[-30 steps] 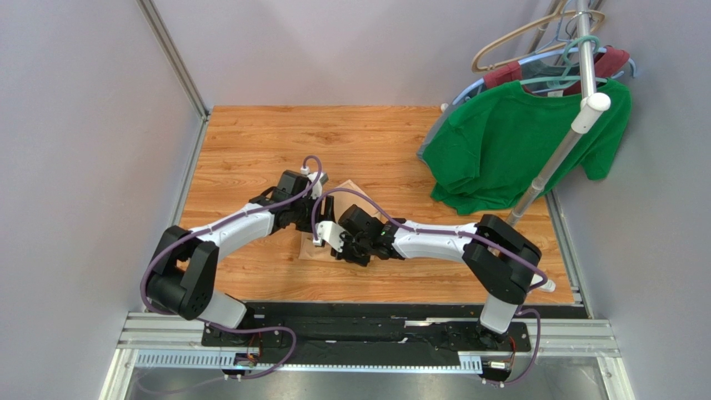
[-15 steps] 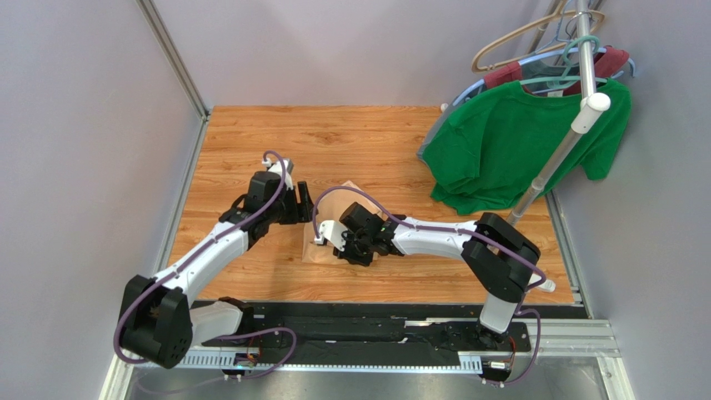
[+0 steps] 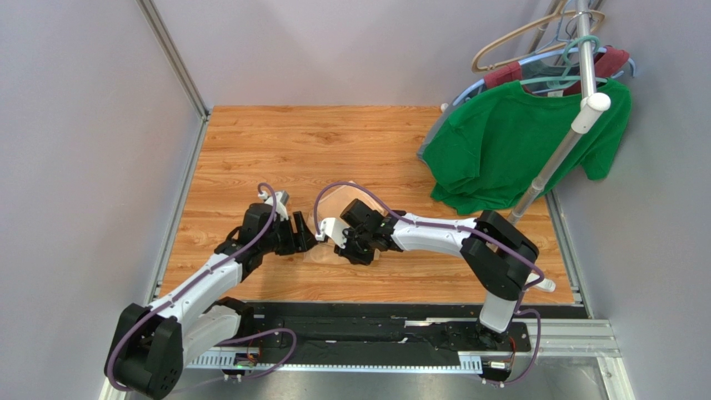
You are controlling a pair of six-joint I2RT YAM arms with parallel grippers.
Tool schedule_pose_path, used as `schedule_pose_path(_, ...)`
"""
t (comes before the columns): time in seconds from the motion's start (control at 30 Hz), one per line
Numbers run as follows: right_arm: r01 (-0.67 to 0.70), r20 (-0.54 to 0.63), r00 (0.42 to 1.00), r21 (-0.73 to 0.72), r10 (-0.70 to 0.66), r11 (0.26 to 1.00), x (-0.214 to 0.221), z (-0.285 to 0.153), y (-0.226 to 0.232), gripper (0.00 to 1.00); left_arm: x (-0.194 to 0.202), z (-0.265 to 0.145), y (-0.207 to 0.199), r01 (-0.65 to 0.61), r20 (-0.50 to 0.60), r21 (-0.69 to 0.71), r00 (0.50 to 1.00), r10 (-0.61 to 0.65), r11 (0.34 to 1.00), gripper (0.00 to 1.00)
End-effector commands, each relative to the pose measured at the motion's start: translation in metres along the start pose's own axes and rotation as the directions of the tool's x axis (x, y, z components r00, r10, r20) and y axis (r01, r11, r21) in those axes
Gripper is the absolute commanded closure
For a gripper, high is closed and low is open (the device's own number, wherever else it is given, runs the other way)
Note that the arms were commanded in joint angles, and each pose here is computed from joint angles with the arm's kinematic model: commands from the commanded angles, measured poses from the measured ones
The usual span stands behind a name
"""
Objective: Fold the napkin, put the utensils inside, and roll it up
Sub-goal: Roll the napkin with the utensil
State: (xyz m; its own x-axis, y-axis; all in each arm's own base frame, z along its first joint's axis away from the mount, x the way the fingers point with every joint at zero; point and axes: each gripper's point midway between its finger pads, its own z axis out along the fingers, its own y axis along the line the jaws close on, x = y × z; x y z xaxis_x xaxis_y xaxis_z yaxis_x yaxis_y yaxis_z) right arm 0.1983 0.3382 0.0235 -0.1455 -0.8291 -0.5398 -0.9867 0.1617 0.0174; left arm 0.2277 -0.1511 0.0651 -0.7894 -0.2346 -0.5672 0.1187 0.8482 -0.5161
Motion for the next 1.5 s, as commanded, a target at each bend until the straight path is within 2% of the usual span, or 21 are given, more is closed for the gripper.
schedule_pose_path(0.0,-0.082,-0.156,0.985,-0.051,0.073,0.995,0.045,0.006,0.015,0.92,-0.012,0.008,-0.013,0.017,0.024,0.061,1.0,-0.018,0.998,0.28)
schedule_pose_path(0.1,-0.087,-0.163,0.984,-0.053,0.077,0.995,0.048,0.007,0.016,0.92,-0.011,0.013,-0.013,0.021,0.017,0.065,1.0,-0.022,0.998,0.32)
schedule_pose_path(0.23,-0.097,-0.162,0.983,-0.052,0.088,0.994,0.047,0.008,0.014,0.93,-0.01,0.015,-0.009,0.02,0.008,0.044,1.0,-0.021,0.999,0.46)
schedule_pose_path(0.3,-0.101,-0.165,0.982,-0.054,0.091,0.993,0.047,0.009,0.015,0.93,-0.009,0.015,-0.007,0.018,0.008,0.036,1.0,-0.019,0.999,0.47)
schedule_pose_path(0.47,-0.11,-0.166,0.981,-0.056,0.099,0.992,0.048,0.01,0.014,0.95,-0.001,0.018,-0.01,0.016,-0.032,0.071,0.999,-0.014,0.997,0.48)
schedule_pose_path(0.57,-0.117,-0.168,0.98,-0.052,0.107,0.992,0.048,0.01,0.013,0.95,0.004,0.016,-0.011,0.005,-0.031,0.093,1.0,-0.002,0.996,0.43)
schedule_pose_path(0.6,-0.122,-0.174,0.978,-0.055,0.111,0.991,0.05,0.01,0.013,0.96,-0.004,0.012,-0.018,-0.009,0.01,0.121,1.0,0.007,0.993,0.4)
schedule_pose_path(0.7,-0.126,-0.179,0.977,-0.053,0.115,0.991,0.052,0.01,0.013,0.96,-0.006,0.008,-0.016,-0.025,0.039,0.115,0.999,0.02,0.993,0.39)
schedule_pose_path(0.8,-0.128,-0.18,0.977,-0.055,0.117,0.99,0.052,0.011,0.013,0.97,-0.001,0.013,-0.01,-0.031,0.007,0.091,1.0,0.03,0.995,0.4)
schedule_pose_path(0.9,-0.134,-0.184,0.975,-0.055,0.122,0.989,0.053,0.011,0.013,0.98,0.008,0.019,-0.007,-0.018,-0.041,0.085,0.999,0.021,0.996,0.45)
schedule_pose_path(1.03,-0.14,-0.185,0.975,-0.057,0.127,0.989,0.053,0.011,0.014,0.98,0.003,0.021,-0.005,-0.025,-0.029,0.067,0.999,0.027,0.997,0.51)
schedule_pose_path(1.07,-0.141,-0.187,0.974,-0.057,0.129,0.988,0.053,0.011,0.014,0.98,0.002,0.019,-0.003,-0.023,-0.033,0.051,0.999,0.025,0.998,0.53)
schedule_pose_path(1.1,-0.142,-0.186,0.974,-0.059,0.129,0.988,0.053,0.012,0.014,0.98,0.002,0.019,0.0,-0.016,-0.037,0.03,0.999,0.017,0.999,0.63)
schedule_pose_path(1.13,-0.145,-0.187,0.973,-0.058,0.132,0.988,0.053,0.012,0.014,0.99,0.004,0.018,0.008,-0.005,-0.043,-0.018,0.999,0.004,1.0,0.66)
schedule_pose_path(1.3,-0.154,-0.195,0.971,-0.061,0.14,0.986,0.054,0.013,0.014,0.99,0.005,0.015,0.014,0.028,-0.054,-0.074,0.998,-0.032,0.997,0.81)
schedule_pose_path(1.47,-0.167,-0.194,0.969,-0.071,0.151,0.983,0.054,0.013,0.014,1.0,0.013,0.019,0.017,0.031,-0.107,-0.087,0.993,-0.04,0.996,0.82)
